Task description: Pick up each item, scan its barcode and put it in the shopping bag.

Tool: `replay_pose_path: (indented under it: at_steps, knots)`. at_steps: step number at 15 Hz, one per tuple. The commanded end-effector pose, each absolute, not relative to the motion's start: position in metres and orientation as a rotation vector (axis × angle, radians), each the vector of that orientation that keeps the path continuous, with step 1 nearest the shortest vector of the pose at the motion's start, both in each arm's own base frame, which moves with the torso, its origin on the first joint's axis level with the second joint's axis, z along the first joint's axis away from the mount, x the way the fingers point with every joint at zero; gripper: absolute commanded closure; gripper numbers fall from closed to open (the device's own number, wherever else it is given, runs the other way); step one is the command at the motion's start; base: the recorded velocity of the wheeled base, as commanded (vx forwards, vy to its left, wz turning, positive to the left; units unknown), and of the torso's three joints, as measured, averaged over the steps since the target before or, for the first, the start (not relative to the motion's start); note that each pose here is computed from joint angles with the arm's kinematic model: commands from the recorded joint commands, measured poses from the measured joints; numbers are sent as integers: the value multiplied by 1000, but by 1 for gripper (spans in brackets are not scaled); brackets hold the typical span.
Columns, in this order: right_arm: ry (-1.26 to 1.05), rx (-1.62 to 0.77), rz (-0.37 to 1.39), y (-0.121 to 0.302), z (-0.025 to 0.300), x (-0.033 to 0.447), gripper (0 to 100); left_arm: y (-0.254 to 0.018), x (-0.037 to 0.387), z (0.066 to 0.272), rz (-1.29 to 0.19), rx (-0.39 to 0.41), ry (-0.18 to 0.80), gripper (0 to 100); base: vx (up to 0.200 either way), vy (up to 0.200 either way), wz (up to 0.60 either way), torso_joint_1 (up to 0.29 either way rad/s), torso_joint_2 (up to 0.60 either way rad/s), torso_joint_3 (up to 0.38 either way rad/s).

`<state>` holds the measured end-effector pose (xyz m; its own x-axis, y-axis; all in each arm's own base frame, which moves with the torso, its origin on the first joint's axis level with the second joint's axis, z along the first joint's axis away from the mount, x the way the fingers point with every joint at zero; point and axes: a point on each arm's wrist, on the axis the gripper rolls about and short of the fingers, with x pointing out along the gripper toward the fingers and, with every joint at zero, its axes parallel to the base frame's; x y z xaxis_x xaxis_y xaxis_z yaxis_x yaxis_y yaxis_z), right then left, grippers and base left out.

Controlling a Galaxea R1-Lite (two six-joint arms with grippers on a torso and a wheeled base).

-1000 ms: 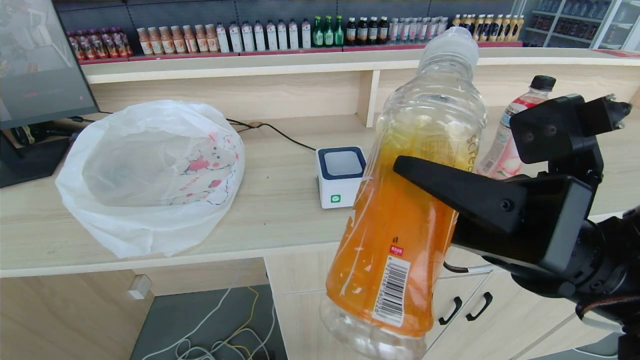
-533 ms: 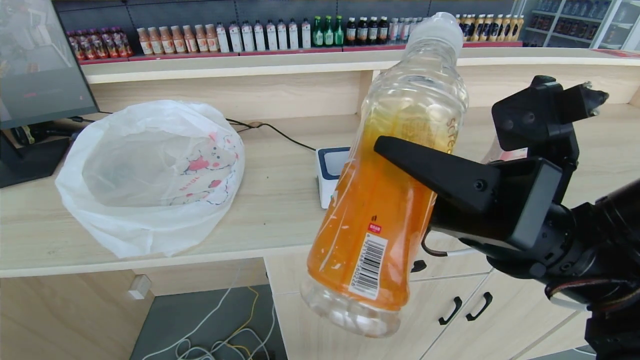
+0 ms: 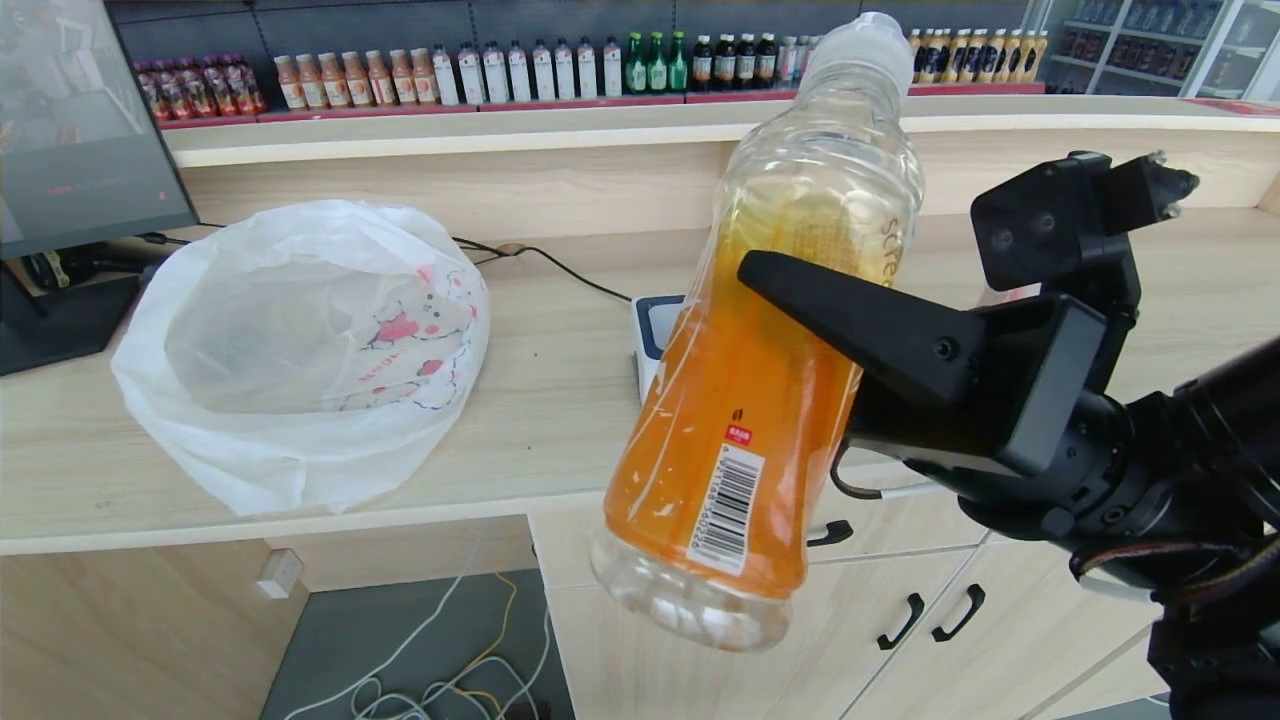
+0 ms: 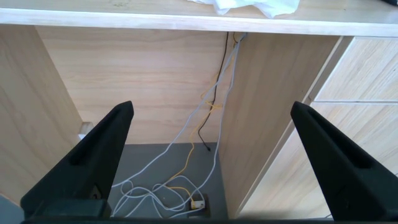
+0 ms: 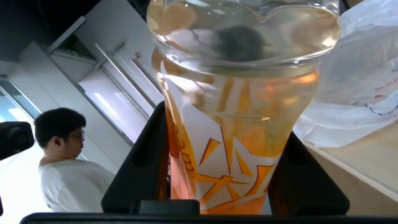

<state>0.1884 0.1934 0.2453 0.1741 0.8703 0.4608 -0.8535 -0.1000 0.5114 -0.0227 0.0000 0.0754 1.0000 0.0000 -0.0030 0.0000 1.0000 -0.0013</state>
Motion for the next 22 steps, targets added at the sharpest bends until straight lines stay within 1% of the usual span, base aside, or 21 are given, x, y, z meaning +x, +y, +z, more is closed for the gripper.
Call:
replay_pose_path:
  at_steps: [1,9,11,13,16,17,21,22]
  knots:
    - [29,834,1447,194,244,189,100,0,-23,75,0,-2,3,0,0,0,0,0,0,0]
    - [-16,800,1446,194,247,190,100,0,-23,75,0,-2,3,0,0,0,0,0,0,0]
    - [-77,721,1434,194,246,189,100,0,-23,75,0,-2,3,0,0,0,0,0,0,0]
    - [-136,612,1395,194,237,191,100,0,-23,75,2,-2,3,0,0,0,0,0,0,0]
    - [-179,534,1369,191,232,190,100,0,-23,75,0,-2,3,0,0,0,0,0,0,0]
    - [-241,431,1325,188,227,193,100,0,-23,75,2,-2,3,0,0,0,0,0,0,0]
    - [-311,313,1156,185,216,189,100,0,-23,75,0,-2,3,0,0,0,0,0,0,0]
    - [-337,285,1060,185,214,191,100,0,-23,75,0,-2,3,0,0,0,0,0,0,0]
